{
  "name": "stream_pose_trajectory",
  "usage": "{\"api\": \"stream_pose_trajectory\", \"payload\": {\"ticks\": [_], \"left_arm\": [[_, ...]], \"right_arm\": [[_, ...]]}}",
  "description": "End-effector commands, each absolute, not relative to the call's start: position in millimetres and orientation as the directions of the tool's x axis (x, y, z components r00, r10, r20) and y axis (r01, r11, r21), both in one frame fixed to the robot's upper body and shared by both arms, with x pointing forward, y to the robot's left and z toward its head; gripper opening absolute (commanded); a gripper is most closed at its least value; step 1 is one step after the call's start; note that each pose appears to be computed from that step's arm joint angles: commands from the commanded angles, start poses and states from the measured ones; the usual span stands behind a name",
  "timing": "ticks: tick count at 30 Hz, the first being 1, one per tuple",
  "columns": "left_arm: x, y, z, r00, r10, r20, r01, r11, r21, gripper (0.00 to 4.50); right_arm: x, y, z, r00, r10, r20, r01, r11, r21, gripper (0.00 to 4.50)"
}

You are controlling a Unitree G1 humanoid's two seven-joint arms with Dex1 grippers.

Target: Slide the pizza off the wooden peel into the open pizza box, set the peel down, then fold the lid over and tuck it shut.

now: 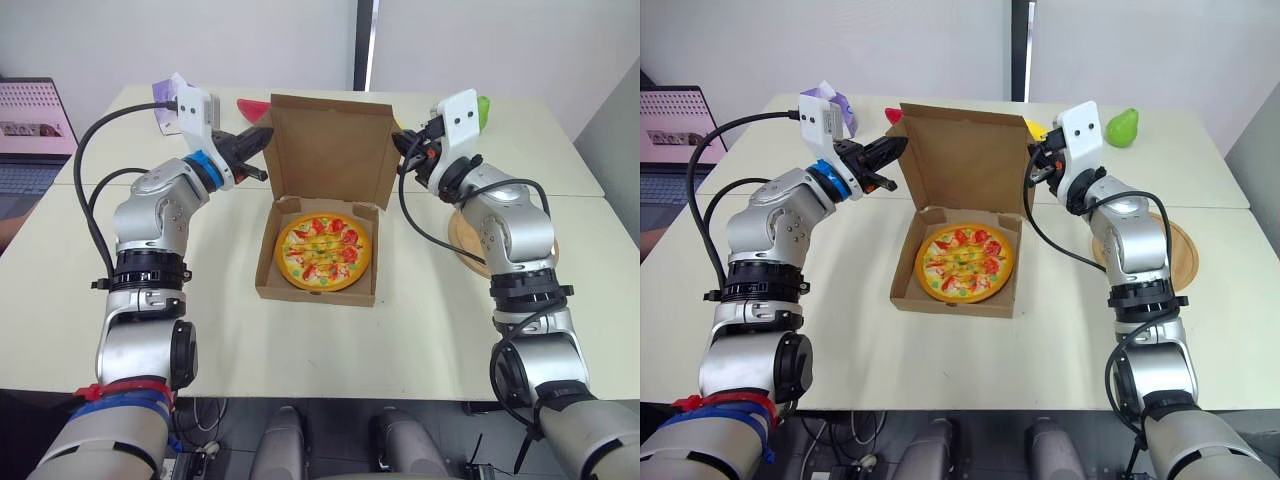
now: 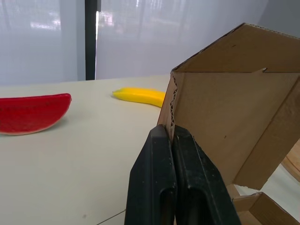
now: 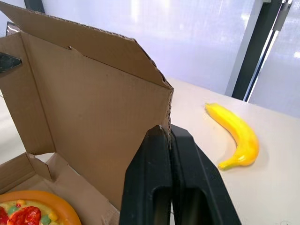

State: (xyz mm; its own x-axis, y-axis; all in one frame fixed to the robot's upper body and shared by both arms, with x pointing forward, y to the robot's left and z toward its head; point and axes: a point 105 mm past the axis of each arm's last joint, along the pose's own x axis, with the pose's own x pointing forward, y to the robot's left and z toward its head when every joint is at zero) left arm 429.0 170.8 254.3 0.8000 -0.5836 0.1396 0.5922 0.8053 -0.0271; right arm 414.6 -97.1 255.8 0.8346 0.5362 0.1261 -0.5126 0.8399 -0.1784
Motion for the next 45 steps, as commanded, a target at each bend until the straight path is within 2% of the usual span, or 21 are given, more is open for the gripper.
{"api": "stream_pose_trajectory", "payload": {"ticks": [1,12,25,33,39,45], "left_arm": [[423.7,169.6,273.5,0.788,-0.588,0.184,0.594,0.804,0.026,0.00],[422.4,162.4,294.3,0.792,-0.572,0.217,0.576,0.816,0.050,0.00],[416.1,165.1,288.0,0.802,-0.577,0.154,0.579,0.815,0.030,0.00],[392.4,172.2,272.7,0.812,-0.572,0.115,0.576,0.818,0.003,0.00],[377.5,169.5,264.9,0.829,-0.547,0.118,0.552,0.834,-0.009,0.00],[360.1,174.1,247.0,0.858,-0.499,0.120,0.497,0.866,0.048,0.00]], "right_arm": [[405.9,-90.0,290.9,0.795,0.560,0.232,-0.517,0.827,-0.221,0.01],[403.5,-70.3,307.0,0.771,0.589,0.242,-0.545,0.807,-0.227,0.01],[403.2,-64.9,301.0,0.783,0.582,0.219,-0.543,0.812,-0.216,0.01],[375.3,-55.3,275.2,0.777,0.606,0.173,-0.584,0.795,-0.161,0.01],[357.9,-54.7,264.0,0.797,0.582,0.162,-0.572,0.813,-0.108,0.01],[345.4,-55.9,257.8,0.806,0.572,0.154,-0.566,0.820,-0.085,0.01]]}}
